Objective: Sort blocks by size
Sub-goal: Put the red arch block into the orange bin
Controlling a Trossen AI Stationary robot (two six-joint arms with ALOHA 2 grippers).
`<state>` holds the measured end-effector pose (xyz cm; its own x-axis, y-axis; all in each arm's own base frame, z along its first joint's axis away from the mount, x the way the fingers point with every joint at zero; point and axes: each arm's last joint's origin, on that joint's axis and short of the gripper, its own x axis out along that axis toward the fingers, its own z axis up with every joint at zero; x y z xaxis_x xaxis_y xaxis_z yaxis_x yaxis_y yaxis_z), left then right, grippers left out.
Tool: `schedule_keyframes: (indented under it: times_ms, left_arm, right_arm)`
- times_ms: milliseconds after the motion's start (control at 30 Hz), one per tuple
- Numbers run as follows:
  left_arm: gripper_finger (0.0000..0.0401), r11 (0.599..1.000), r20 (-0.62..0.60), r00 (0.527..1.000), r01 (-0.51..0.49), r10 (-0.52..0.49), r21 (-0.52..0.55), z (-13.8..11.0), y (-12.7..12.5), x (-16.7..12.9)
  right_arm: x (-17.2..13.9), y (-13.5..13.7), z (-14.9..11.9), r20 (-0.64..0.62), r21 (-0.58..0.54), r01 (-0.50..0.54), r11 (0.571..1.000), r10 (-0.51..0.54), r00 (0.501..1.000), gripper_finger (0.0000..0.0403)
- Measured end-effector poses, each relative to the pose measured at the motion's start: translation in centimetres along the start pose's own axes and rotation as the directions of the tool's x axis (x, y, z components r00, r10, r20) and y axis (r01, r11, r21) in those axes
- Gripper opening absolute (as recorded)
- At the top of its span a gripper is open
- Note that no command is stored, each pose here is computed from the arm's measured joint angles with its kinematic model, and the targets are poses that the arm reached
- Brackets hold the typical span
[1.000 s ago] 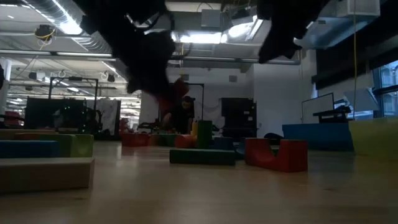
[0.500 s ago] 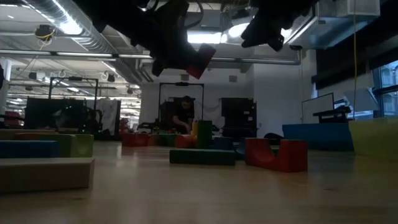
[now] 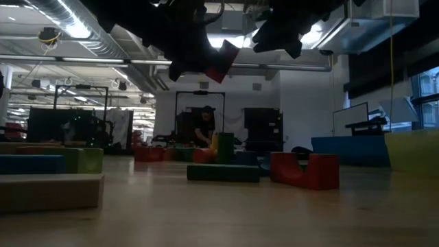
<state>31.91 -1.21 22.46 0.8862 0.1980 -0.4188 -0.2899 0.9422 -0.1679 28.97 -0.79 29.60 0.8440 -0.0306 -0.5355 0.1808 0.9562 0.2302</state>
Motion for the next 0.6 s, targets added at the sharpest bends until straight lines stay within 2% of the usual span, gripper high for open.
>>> schedule_keyframes:
  times_ms: [200, 333, 433, 600]
  left_arm:
    - [0.003, 1.0, -0.008, 1.0, -0.003, 0.003, -0.003, -0.1, 0.0, 0.0]
    - [0.0027, 1.0, -0.007, 1.0, -0.003, 0.003, -0.004, -0.1, 0.0, 0.0]
    - [0.0033, 1.0, -0.006, 1.0, -0.002, 0.002, -0.006, -0.1, 0.0, 0.0]
    - [0.0031, 1.0, 0.004, 1.0, 0.001, -0.001, -0.022, 0.0, 0.0, 0.0]
  right_arm:
    - [0.0, -0.1, 0.0, 0.009, 0.002, 0.043, 0.999, -0.043, 0.999, 0.0127]
    - [0.1, -0.1, 0.0, 0.002, 0.002, 0.017, 1.0, -0.017, 1.0, 0.0131]
    - [0.4, 0.0, -0.2, -0.02, 0.002, -0.019, 1.0, 0.019, 1.0, 0.0153]
    - [1.5, 0.0, -0.4, -0.029, -0.001, -0.02, 1.0, 0.02, 0.999, 0.0199]
